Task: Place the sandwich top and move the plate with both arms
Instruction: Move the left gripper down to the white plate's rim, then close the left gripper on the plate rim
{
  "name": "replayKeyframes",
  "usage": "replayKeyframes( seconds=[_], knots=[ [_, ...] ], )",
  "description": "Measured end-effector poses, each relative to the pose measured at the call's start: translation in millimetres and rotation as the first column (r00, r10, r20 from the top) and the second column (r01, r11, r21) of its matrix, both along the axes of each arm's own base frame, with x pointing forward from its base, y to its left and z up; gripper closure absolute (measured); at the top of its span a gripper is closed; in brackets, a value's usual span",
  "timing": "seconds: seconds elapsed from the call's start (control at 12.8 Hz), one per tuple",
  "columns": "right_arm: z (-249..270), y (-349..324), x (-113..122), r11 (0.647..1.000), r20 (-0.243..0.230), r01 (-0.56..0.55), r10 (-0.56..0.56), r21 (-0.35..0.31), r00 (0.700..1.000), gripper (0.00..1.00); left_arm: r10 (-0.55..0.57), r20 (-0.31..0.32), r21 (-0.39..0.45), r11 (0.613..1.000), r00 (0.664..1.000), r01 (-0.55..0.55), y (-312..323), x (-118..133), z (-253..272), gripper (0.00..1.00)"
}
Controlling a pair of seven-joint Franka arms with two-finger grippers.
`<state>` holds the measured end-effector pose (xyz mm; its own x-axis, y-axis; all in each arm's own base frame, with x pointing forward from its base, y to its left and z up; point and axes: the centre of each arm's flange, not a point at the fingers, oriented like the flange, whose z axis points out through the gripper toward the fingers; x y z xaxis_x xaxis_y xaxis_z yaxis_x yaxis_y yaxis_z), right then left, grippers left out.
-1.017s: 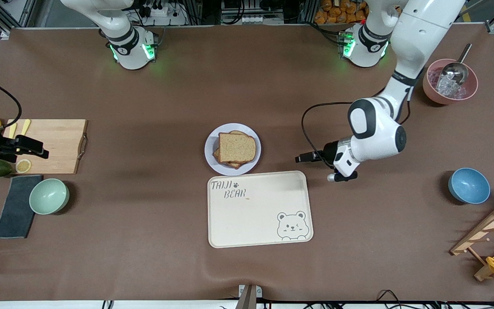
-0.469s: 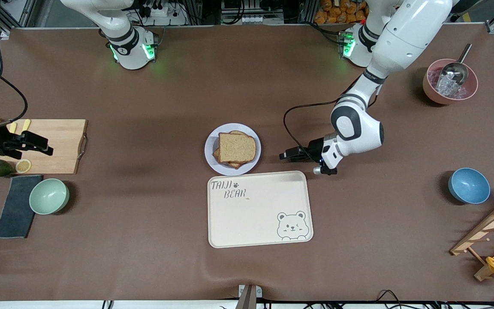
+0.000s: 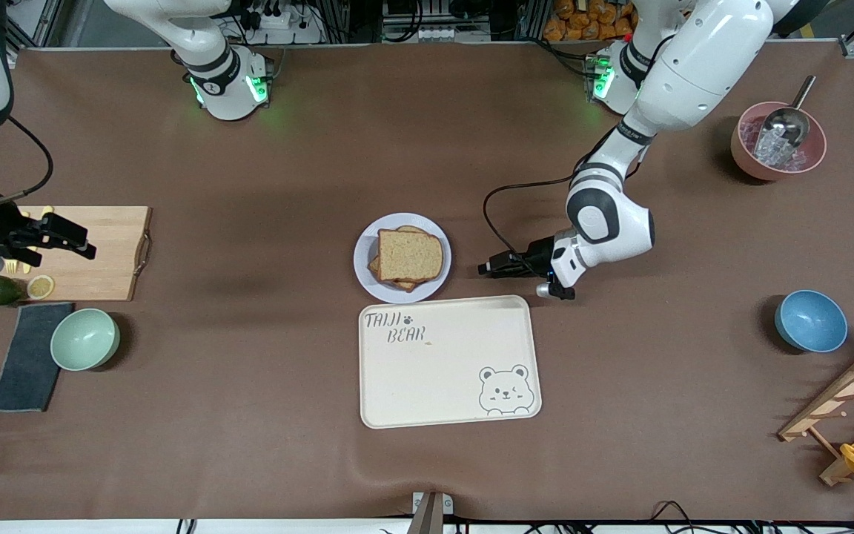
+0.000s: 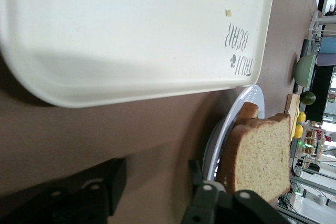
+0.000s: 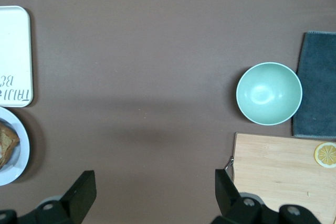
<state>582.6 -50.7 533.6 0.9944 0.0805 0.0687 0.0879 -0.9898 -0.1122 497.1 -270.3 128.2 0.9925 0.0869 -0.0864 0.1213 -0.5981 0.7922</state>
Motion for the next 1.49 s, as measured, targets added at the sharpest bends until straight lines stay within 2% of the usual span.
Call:
replayKeyframes(
  seconds=[0.16, 0.7, 1.02, 1.25, 1.49],
  knots=[
    [8.8, 5.0, -3.1, 1.000, 0.020, -0.008, 0.008, 0.000, 1.000, 0.00, 0.001, -0.009, -0.018, 1.000, 1.000, -0.001, -9.1, -5.6, -2.8, 0.52],
    [42.3, 13.0, 4.5, 1.000, 0.117, -0.020, 0.021, -0.012, 0.993, 0.00, -0.022, 0.031, -0.062, 0.998, 0.999, 0.024, -27.0, -18.1, -14.5, 0.55],
    [54.2, 10.9, 5.9, 1.000, 0.140, -0.018, 0.020, -0.019, 0.990, 0.00, -0.035, 0.053, -0.077, 0.996, 0.998, 0.039, -35.8, -17.0, -12.5, 0.58],
    [65.0, 8.2, 6.8, 0.996, 0.155, -0.028, 0.040, -0.082, 0.987, 0.00, -0.046, 0.097, -0.087, 0.995, 0.994, 0.054, -38.9, -16.5, -13.3, 0.62],
    [73.5, 7.4, 5.7, 0.995, 0.154, -0.028, 0.042, -0.094, 0.987, 0.00, -0.058, 0.117, -0.088, 0.994, 0.991, 0.068, -40.3, -16.6, -17.3, 0.66]
  ],
)
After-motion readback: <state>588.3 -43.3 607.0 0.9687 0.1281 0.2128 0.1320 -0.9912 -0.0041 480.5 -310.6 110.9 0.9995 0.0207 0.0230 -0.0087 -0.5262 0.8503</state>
